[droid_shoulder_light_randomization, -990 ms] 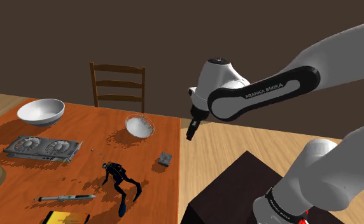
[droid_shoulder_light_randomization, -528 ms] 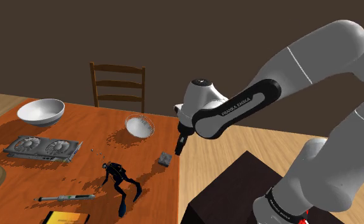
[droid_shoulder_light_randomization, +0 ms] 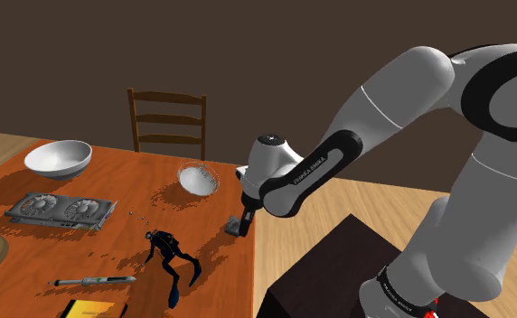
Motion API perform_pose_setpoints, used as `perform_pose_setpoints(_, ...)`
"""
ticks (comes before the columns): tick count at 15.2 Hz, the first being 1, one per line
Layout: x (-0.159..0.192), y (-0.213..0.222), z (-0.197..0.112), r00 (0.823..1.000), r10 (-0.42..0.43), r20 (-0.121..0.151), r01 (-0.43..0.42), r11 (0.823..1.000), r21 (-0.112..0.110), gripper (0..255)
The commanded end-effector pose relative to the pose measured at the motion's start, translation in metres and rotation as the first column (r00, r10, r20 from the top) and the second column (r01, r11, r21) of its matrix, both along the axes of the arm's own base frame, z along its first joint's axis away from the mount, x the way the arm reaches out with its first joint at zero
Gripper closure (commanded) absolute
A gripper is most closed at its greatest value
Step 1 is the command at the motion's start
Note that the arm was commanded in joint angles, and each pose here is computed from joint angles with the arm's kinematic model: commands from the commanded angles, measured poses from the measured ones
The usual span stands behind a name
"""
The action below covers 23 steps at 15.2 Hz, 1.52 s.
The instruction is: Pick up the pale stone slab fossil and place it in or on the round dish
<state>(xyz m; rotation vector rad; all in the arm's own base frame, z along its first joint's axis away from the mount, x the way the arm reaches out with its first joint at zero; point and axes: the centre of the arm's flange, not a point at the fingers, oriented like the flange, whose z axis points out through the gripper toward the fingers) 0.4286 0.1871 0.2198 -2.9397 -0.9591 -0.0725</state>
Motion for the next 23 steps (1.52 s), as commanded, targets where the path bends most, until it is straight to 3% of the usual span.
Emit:
perform_pose_setpoints(1,0.001,0.001,-0.01,1.0,0.001,0.0,-0.001,1.0,0.0,0)
perform_pose_setpoints(3,0.001,0.002,-0.024,1.0,0.001,0.0,-0.001,1.0,0.0,0)
perform_pose_setpoints(11,0.001,0.002,-0.024,1.0,0.001,0.0,-0.001,1.0,0.0,0)
perform_pose_setpoints(12,0.001,0.002,-0.024,1.0,0.001,0.0,-0.001,1.0,0.0,255)
perform_pose_setpoints(23,0.001,0.002,-0.013,1.0,0.001,0.0,-0.001,1.0,0.0,255)
